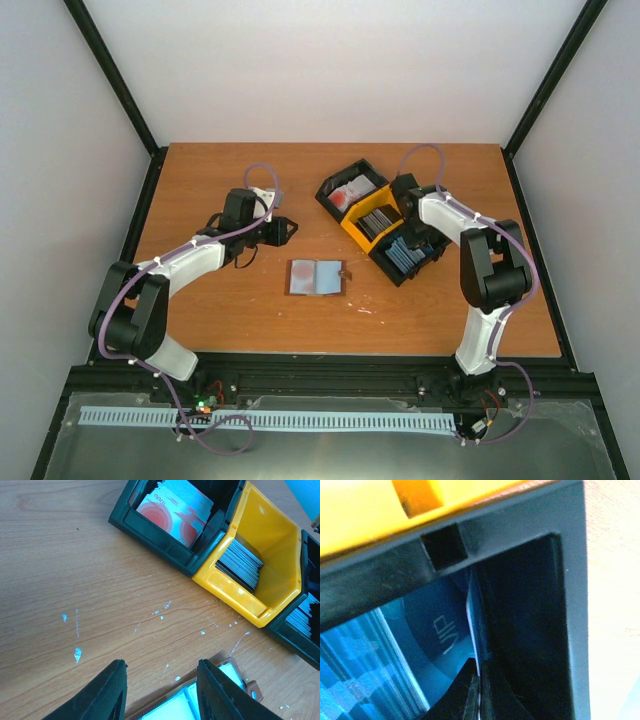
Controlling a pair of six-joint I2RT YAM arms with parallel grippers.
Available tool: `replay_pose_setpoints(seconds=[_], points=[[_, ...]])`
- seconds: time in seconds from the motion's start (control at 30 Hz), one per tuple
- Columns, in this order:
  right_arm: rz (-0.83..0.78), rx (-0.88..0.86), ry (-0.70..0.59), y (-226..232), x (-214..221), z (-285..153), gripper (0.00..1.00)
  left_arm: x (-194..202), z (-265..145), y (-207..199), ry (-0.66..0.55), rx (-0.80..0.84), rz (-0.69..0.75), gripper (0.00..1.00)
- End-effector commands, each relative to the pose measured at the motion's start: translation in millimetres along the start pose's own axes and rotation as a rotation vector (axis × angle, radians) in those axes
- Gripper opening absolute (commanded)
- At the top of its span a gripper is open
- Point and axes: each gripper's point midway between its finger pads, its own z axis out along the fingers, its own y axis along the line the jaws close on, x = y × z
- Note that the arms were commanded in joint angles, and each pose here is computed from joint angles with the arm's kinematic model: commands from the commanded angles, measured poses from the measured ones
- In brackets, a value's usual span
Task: Put the credit cards into the card holder
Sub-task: Pick up the credit card from the storage box, then insert the credit card into the card holder.
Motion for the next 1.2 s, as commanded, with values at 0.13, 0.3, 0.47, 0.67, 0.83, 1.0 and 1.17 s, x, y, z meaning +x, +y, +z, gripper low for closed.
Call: replay_pose_setpoints(seconds=[0.13, 0.3, 0.47, 0.67, 0.83, 1.0, 1.17], points=[[0.023, -0.02, -0.079, -2, -15, -49, 0.03, -35, -25, -15, -0.096, 0.01, 0.048, 0.44], [0.116, -0.107, -0.186, -14, -17, -109, 0.03, -49, -47, -22, -0.162, -0.003, 0.048, 0.53], [0.295, -0.431, -0.307, 18, -21, -163, 0.03, -42, -65, -28, -0.179, 0.01, 0.016, 0.64], [0.541, -1.051, -0.407, 99, -18, -205, 0.03, -11, -68, -32, -0.117, 0.056, -0.037, 0.67], [0.475, -1.234, -0.319, 170, -8, -203, 0.03, 20, -60, -39, 0.002, 0.136, -0.102, 0.66], [0.451, -1.259, -0.227, 221, -11, -186, 0.03, 53, -48, -32, 0.138, 0.132, -0.189, 0.65], [0.476, -1.217, -0.117, 241, -12, -163, 0.03, 82, -35, -20, 0.255, 0.087, -0.304, 0.6]])
